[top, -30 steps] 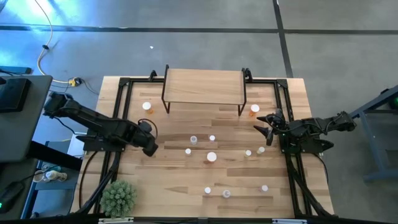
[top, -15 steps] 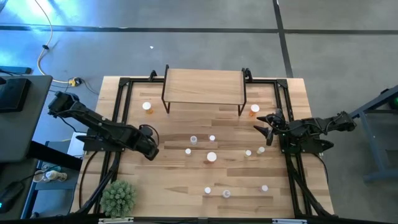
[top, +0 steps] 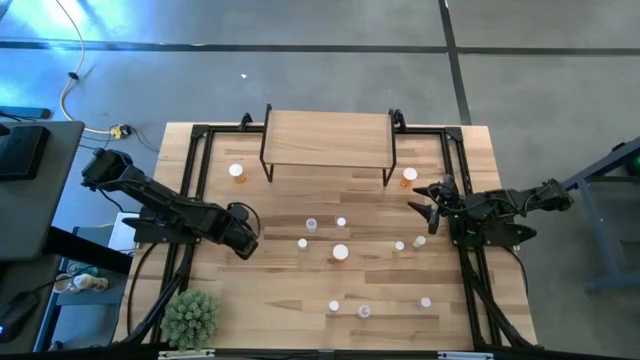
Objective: Pick and place medicine bottles onto shelf by color
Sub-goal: Put the top left transparent pill bottle on the shelf
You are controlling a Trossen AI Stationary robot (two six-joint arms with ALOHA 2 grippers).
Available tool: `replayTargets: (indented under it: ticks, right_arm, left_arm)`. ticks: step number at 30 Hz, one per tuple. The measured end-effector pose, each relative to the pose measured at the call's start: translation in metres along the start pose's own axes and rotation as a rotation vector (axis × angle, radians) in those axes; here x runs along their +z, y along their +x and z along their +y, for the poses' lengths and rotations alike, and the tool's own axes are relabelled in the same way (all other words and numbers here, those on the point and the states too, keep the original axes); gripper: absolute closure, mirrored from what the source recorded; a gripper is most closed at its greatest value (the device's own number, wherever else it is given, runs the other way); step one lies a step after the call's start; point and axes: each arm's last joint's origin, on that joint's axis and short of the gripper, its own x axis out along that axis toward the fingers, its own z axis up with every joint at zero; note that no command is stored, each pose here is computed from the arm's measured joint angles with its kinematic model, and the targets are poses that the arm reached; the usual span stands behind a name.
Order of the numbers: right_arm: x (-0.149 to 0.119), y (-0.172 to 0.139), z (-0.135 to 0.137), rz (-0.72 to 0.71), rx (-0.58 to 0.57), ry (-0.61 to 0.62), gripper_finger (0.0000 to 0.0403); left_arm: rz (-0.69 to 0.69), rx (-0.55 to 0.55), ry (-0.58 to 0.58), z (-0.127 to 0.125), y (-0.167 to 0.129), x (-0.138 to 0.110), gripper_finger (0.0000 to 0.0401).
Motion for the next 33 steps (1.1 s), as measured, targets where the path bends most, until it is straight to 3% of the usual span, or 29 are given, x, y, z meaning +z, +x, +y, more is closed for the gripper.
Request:
replayTargets:
  ticks: [11, 19, 25, 33]
  right_arm:
    - [0.0, 0.0, 0.0, 0.0, 0.0, 0.0, 0.0174]
    - [0.0, 0.0, 0.0, 0.0, 0.0, 0.0, 0.0174]
    - [0.0, 0.0, 0.0, 0.0, 0.0, 0.0, 0.0174]
    - [0.0, 0.0, 0.0, 0.0, 0.0, 0.0, 0.0174]
  left_arm:
    - [0.0, -0.002, 0.019, 0.0, 0.0, 0.0, 0.0266]
    - [0.028, -0.019, 0.063, -0.002, -0.003, 0.003, 0.0263]
    - [-0.013, -0.096, 0.149, -0.012, -0.024, 0.024, 0.0262]
    - [-0.148, -0.205, 0.284, -0.019, -0.069, 0.071, 0.0261]
